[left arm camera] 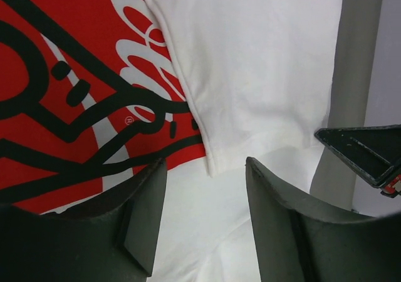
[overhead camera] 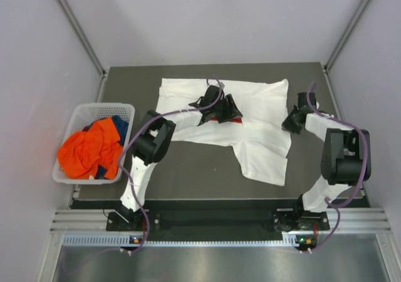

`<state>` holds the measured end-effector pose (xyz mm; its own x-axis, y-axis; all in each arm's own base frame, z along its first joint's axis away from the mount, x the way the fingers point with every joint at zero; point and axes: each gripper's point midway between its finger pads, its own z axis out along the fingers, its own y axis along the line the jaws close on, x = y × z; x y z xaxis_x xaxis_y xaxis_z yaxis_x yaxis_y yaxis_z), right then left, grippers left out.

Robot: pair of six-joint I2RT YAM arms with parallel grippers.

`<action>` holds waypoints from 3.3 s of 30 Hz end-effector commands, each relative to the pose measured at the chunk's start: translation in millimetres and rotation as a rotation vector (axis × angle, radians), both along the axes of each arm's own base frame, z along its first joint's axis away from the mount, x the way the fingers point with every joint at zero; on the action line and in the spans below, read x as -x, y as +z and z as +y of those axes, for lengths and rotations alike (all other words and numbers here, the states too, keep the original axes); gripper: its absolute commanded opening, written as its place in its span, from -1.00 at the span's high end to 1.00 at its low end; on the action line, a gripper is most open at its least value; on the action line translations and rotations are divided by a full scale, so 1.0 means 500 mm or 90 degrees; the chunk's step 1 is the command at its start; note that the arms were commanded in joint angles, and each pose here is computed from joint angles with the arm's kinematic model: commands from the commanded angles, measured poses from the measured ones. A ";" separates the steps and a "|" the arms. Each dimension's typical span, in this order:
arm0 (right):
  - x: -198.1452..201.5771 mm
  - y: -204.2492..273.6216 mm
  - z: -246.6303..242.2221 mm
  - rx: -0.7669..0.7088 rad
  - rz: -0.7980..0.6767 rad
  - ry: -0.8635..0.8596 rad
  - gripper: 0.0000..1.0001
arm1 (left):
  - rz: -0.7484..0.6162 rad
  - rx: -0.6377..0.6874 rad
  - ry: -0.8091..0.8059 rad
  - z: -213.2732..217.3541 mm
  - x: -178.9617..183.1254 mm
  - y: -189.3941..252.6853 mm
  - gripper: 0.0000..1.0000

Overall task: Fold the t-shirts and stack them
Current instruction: Fold the tshirt

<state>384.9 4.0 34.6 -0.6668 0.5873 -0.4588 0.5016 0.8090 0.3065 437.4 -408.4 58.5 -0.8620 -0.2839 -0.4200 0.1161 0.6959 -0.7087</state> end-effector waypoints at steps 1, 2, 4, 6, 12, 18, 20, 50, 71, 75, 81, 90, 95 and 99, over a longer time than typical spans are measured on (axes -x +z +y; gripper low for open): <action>-0.013 0.059 0.002 -0.011 -0.060 0.006 1.00 | -0.025 0.048 -0.007 -0.041 -0.005 0.031 -0.17; -0.010 0.059 0.002 -0.011 -0.058 0.005 1.00 | -0.022 0.051 -0.010 -0.046 -0.001 0.028 -0.16; -0.008 0.060 0.002 -0.013 -0.060 0.005 1.00 | -0.014 0.052 -0.012 -0.052 0.005 0.022 -0.15; -0.005 0.057 0.007 -0.019 -0.060 0.009 1.00 | -0.013 0.048 -0.013 -0.056 0.010 0.018 -0.14; 0.000 0.054 0.015 -0.030 -0.061 0.017 1.00 | -0.009 0.052 -0.012 -0.073 0.013 0.016 -0.08; 0.003 0.056 0.018 -0.035 -0.065 0.020 1.00 | 0.004 0.046 -0.010 -0.090 0.017 -0.003 -0.04; 0.003 0.056 0.018 -0.035 -0.066 0.023 1.00 | 0.007 0.042 -0.005 -0.089 0.016 -0.008 0.00; 0.072 0.074 0.014 -0.058 -0.044 -0.001 1.00 | 0.015 -0.065 -0.006 -0.040 0.033 0.028 1.00; 0.066 0.077 -0.018 -0.004 -0.036 0.020 0.40 | 0.043 -0.102 -0.035 -0.005 0.082 0.046 0.29; 0.014 0.128 -0.047 0.041 -0.059 0.058 0.13 | 0.021 -0.132 -0.037 0.026 0.081 0.078 0.07; -0.148 0.206 -0.089 0.143 -0.137 0.135 0.01 | -0.065 -0.169 0.015 0.151 -0.038 0.159 0.03; -0.316 0.211 -0.122 0.236 -0.200 0.216 0.01 | -0.120 -0.277 0.168 0.475 -0.286 0.158 0.03; -0.379 0.156 -0.106 0.213 -0.199 0.267 0.01 | -0.141 -0.283 0.198 0.551 -0.382 0.136 0.02; -0.418 0.125 -0.100 0.206 -0.205 0.288 0.01 | -0.173 -0.309 0.223 0.589 -0.421 0.119 -0.05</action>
